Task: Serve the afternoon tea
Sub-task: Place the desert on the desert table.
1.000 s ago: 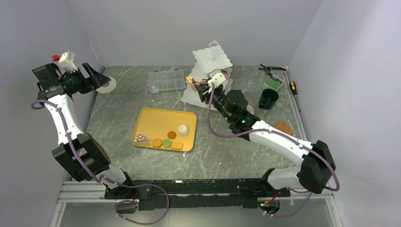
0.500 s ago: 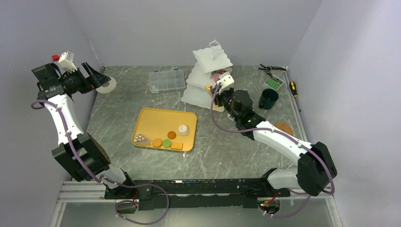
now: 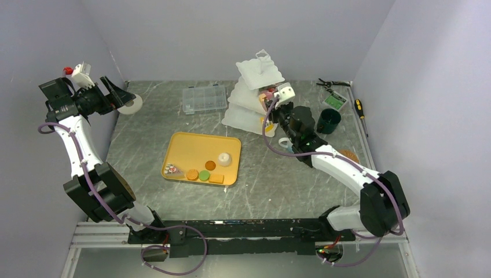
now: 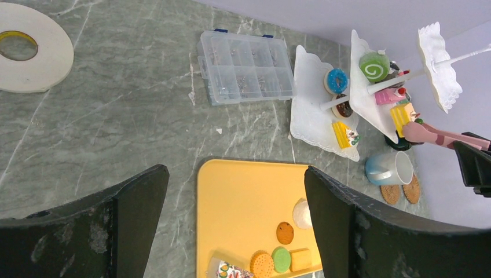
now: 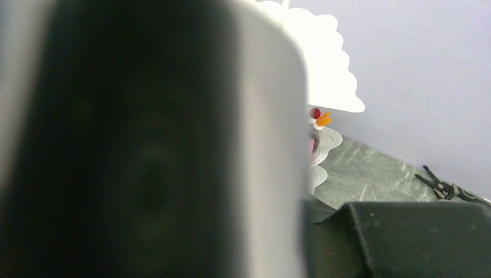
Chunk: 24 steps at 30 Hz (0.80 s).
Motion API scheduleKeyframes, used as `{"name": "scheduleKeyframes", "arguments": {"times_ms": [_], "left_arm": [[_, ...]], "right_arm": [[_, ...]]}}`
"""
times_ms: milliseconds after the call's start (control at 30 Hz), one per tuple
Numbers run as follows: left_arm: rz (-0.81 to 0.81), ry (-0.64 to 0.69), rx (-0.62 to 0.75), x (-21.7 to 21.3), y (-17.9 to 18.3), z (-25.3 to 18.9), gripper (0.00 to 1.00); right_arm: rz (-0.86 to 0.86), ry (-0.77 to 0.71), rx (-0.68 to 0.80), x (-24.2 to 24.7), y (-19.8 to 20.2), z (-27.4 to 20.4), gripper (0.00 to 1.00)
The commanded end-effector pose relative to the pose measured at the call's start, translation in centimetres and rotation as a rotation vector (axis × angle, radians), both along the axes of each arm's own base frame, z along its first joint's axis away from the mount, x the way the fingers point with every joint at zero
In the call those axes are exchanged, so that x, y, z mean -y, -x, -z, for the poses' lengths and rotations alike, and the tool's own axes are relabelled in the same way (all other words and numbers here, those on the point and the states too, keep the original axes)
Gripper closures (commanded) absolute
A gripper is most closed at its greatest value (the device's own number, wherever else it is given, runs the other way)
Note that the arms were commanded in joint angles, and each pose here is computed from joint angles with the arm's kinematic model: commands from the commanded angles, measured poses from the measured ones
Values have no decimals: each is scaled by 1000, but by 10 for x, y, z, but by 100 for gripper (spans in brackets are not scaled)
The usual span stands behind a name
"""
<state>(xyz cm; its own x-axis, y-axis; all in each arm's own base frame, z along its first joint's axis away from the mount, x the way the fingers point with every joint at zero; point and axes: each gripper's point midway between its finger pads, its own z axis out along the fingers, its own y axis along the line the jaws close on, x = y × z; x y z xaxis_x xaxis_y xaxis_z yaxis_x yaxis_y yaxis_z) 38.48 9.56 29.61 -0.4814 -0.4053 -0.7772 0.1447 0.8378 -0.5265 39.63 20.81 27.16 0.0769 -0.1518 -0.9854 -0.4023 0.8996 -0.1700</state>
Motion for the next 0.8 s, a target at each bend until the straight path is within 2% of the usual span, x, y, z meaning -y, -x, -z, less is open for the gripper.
{"name": "scheduleKeyframes", "arguments": {"times_ms": [0,267,533,767], "left_arm": [[14,-12,45,0,-1,-11,7],[15,-15,48,1,0,-13,7],[12,-16,48,0,0,-14,7],[14,-17,56,0,0,-18,7]], "right_arm": [[-23,-75,79,-7,-10,-22,64],[-26,-89,72,-13,-20,-15,58],[-16,-87,87,-6,-18,-22,37],[-98,-128,101,-12,9,-46,33]]}}
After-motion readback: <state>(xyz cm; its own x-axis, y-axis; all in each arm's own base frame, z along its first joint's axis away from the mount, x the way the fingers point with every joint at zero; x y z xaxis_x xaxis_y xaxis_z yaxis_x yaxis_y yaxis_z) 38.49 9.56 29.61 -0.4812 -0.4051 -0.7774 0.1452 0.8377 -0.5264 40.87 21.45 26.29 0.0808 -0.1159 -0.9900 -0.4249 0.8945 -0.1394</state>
